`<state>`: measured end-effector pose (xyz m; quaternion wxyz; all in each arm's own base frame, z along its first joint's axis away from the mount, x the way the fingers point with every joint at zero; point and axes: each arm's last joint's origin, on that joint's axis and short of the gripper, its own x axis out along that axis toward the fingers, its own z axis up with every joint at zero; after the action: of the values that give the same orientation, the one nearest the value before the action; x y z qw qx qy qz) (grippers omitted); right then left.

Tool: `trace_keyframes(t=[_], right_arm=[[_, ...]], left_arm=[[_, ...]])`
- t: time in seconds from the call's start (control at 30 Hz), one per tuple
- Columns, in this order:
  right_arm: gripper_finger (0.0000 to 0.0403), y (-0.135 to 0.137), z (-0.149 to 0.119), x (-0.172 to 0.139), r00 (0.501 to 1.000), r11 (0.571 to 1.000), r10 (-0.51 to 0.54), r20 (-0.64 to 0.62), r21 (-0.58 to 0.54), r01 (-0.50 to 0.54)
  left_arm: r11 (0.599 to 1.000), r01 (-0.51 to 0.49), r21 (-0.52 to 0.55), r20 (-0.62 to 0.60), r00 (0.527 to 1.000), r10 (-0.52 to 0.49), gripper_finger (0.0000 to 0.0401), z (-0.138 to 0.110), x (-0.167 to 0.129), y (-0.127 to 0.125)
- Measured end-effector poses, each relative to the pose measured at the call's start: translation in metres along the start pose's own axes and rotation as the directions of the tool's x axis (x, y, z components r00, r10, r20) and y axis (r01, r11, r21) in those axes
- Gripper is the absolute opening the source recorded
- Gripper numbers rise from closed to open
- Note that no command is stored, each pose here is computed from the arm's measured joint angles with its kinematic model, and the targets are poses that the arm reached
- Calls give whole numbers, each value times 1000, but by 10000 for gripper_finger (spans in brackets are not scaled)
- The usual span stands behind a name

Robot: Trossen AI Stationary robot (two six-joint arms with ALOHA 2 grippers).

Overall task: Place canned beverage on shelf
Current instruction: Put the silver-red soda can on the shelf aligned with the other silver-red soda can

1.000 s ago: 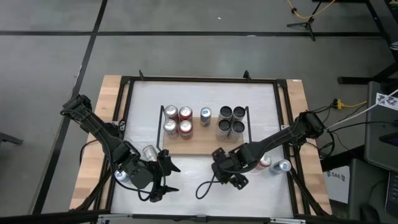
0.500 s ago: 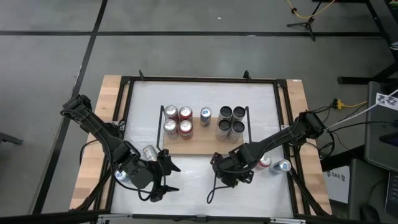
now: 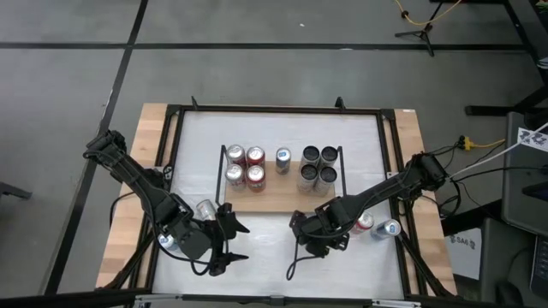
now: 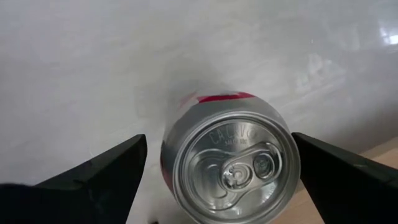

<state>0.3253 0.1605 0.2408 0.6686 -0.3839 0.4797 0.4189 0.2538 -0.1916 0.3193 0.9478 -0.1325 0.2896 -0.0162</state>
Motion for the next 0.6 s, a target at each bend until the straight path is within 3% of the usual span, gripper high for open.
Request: trace_keyframes(t=[0.6], right_arm=[[388,0,0,0,1000,980,0,0,200,0]], left_arm=[[1000,0,0,0,1000,0,336,0,0,0]])
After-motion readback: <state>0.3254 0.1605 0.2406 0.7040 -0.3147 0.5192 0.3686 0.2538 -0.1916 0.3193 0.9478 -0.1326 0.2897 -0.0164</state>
